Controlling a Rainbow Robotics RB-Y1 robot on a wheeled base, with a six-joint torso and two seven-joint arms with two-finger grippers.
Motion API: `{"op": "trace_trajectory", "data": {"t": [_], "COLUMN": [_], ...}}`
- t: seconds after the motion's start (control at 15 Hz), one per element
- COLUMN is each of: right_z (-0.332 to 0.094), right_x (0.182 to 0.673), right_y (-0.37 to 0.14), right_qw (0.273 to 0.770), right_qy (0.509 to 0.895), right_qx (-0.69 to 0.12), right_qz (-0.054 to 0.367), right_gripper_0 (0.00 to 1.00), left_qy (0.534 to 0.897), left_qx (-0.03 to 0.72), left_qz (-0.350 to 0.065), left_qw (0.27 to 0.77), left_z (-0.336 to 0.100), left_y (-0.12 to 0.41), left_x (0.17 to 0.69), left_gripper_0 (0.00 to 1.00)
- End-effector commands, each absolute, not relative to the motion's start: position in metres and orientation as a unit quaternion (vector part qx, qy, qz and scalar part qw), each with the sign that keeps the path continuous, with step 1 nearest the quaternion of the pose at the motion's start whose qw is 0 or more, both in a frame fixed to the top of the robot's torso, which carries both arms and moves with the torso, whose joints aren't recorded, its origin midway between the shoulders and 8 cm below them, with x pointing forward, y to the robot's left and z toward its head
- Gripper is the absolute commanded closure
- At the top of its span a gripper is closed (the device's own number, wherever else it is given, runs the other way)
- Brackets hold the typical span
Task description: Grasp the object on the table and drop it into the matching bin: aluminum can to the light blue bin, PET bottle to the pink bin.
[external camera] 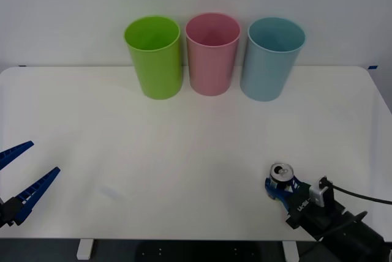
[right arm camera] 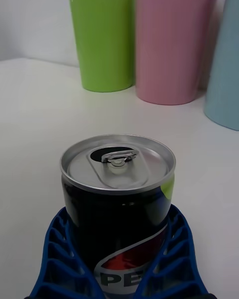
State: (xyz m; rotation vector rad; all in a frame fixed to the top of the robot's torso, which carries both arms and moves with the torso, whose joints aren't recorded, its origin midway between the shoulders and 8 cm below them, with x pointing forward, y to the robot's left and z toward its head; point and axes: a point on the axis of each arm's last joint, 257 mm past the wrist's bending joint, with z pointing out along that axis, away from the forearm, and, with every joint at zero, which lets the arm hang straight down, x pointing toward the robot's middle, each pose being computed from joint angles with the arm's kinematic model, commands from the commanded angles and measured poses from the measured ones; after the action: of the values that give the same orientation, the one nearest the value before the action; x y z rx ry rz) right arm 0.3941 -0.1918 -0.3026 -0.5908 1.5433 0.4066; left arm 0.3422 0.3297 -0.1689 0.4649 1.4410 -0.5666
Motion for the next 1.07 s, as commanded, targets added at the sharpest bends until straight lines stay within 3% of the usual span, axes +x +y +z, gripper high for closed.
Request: {"op": "trace_trajectory", "data": {"t": [0.07, 0.53, 0.93, 1.07], "right_z": [-0.282, -0.216, -0.128, -0.107], "right_x": [0.398, 0.406, 0.416, 0.421], "right_y": [-0.194, -0.194, -0.2, -0.2], "right_qw": [0.668, 0.696, 0.74, 0.741], "right_qy": [0.675, 0.643, 0.591, 0.583], "right_qx": [-0.241, -0.214, -0.22, -0.219], "right_qz": [0.199, 0.237, 0.234, 0.251], "right_gripper_0": [1.0, 1.0, 1.0, 1.0], "left_qy": [0.645, 0.645, 0.645, 0.645], "left_qx": [0.208, 0.208, 0.208, 0.208], "left_qz": [-0.253, -0.253, -0.253, -0.253], "left_qw": [0.691, 0.691, 0.691, 0.691], "left_z": [-0.169, -0.169, -0.169, -0.169], "left_y": [0.33, 0.33, 0.33, 0.33], "left_x": [0.342, 0.342, 0.342, 0.342], "left_gripper_0": [0.0, 0.0, 0.0, 0.0]}}
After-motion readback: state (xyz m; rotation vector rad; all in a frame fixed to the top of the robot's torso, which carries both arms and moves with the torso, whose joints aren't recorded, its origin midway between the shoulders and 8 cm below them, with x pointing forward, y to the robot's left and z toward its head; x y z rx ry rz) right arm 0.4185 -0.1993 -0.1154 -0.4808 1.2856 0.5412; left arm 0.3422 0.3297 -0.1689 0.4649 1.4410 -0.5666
